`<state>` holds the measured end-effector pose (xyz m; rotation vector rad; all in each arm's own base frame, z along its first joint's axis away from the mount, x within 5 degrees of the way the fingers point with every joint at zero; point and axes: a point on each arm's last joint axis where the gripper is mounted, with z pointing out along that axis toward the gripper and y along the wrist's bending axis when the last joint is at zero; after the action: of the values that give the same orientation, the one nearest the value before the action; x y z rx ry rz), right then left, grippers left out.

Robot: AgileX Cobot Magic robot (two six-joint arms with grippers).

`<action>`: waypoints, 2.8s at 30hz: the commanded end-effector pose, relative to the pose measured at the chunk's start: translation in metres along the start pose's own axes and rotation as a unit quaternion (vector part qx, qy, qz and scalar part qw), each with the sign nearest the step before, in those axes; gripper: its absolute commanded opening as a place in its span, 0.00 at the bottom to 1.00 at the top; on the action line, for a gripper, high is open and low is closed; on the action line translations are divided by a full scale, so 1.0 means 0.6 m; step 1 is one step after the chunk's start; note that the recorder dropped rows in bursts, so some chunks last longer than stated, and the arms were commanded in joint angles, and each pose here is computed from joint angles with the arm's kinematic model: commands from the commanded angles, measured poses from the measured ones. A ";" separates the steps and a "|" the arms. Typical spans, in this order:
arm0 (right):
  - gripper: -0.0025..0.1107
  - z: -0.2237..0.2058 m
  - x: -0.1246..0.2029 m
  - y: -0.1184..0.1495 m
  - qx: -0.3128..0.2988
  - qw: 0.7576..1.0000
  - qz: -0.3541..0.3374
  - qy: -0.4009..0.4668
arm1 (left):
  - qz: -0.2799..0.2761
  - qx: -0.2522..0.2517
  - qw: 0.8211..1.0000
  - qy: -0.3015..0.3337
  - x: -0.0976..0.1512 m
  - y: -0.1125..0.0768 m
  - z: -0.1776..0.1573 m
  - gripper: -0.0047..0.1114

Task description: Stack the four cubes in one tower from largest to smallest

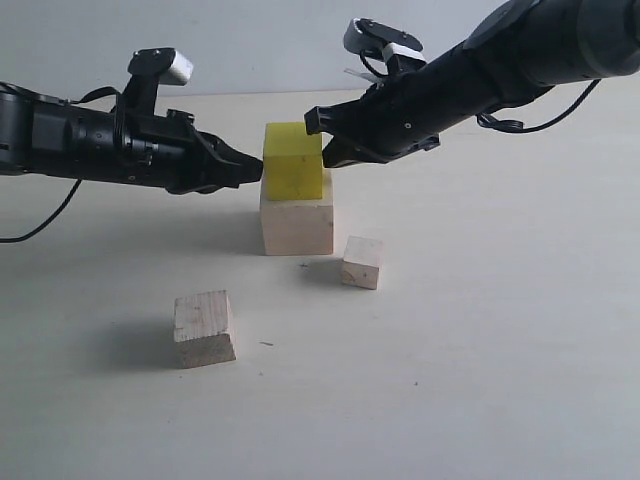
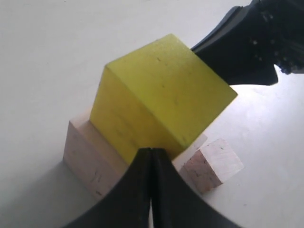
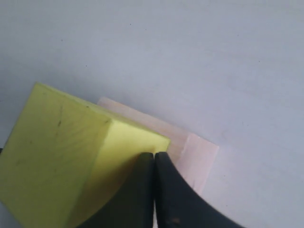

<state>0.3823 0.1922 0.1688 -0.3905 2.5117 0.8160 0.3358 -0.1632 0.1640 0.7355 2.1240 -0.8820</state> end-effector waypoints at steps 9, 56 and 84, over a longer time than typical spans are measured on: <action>0.02 -0.084 -0.007 0.015 0.091 0.995 -0.011 -0.026 | 0.025 -0.072 0.997 -0.008 -0.019 -0.017 -0.053 0.04; 0.02 -0.625 0.398 0.224 -0.011 0.970 -0.163 -0.178 | 0.014 -0.260 0.926 -0.274 -0.013 -0.260 -0.316 0.04; 0.02 -0.626 0.398 0.224 -0.016 0.973 -0.140 -0.184 | -0.001 -0.158 0.983 -0.092 0.043 -0.228 -0.213 0.04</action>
<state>-0.0035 0.0397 0.3810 -0.5374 2.0406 0.7445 0.1705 -0.1492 0.2558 0.6018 2.0065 -0.5508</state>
